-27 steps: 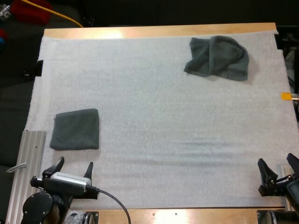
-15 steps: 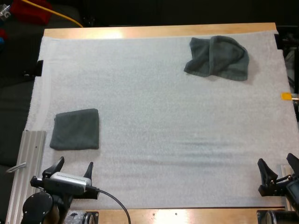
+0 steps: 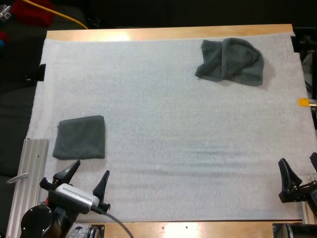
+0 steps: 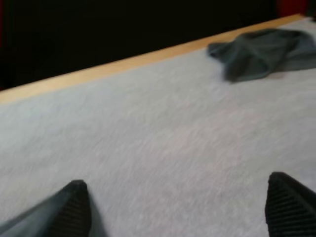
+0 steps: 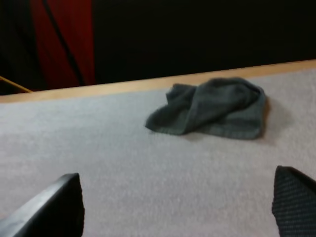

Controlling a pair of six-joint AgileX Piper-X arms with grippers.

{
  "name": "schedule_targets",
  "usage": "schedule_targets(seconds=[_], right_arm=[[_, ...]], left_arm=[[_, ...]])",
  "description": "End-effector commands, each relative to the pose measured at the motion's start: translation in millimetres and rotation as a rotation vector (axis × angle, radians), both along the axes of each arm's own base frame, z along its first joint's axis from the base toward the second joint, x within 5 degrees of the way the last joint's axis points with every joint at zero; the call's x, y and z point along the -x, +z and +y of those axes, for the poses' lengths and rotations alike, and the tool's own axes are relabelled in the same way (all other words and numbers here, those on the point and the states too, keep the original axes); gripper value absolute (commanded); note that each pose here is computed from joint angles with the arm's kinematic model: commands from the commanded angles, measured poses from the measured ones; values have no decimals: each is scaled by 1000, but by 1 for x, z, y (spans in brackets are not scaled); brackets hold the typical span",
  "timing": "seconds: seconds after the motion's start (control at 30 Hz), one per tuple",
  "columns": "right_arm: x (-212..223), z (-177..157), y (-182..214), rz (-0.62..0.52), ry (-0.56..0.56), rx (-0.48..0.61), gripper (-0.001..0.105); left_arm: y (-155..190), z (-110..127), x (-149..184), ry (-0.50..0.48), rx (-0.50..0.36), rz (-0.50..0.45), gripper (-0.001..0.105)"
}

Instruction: Pick towel from pile, fold and stack

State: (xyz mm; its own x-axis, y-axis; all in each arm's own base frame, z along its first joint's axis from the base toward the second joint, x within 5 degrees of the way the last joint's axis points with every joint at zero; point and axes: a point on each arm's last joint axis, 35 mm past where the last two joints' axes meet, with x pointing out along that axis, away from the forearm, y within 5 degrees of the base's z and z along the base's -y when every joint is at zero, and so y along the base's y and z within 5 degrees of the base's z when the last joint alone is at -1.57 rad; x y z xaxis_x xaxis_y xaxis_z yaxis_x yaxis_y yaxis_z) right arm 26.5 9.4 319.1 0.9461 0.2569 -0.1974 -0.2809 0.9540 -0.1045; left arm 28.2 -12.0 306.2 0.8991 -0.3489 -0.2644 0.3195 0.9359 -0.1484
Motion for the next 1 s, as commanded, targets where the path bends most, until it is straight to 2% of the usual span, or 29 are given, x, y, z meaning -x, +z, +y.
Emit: schedule_targets(seconds=[0.0, 0.17, 0.33, 0.47, 0.97], right_arm=[[0, 1, 7, -21, 29, -2, 76], [-4, 2, 17, -12, 73, -12, 76], [-19, 3, 30, -18, 117, -45, 76], [-33, 3, 36, -17, 148, -82, 76], [-115, 0, 52, 71, 162, -168, 76]], left_arm=[[7, -1, -2, -24, 15, -32, 70], [24, -2, 2, -83, 30, -133, 70], [39, -6, -8, -141, 44, -169, 70], [42, -8, -16, -183, 52, -170, 70], [41, -9, -20, -183, 51, -154, 70]])
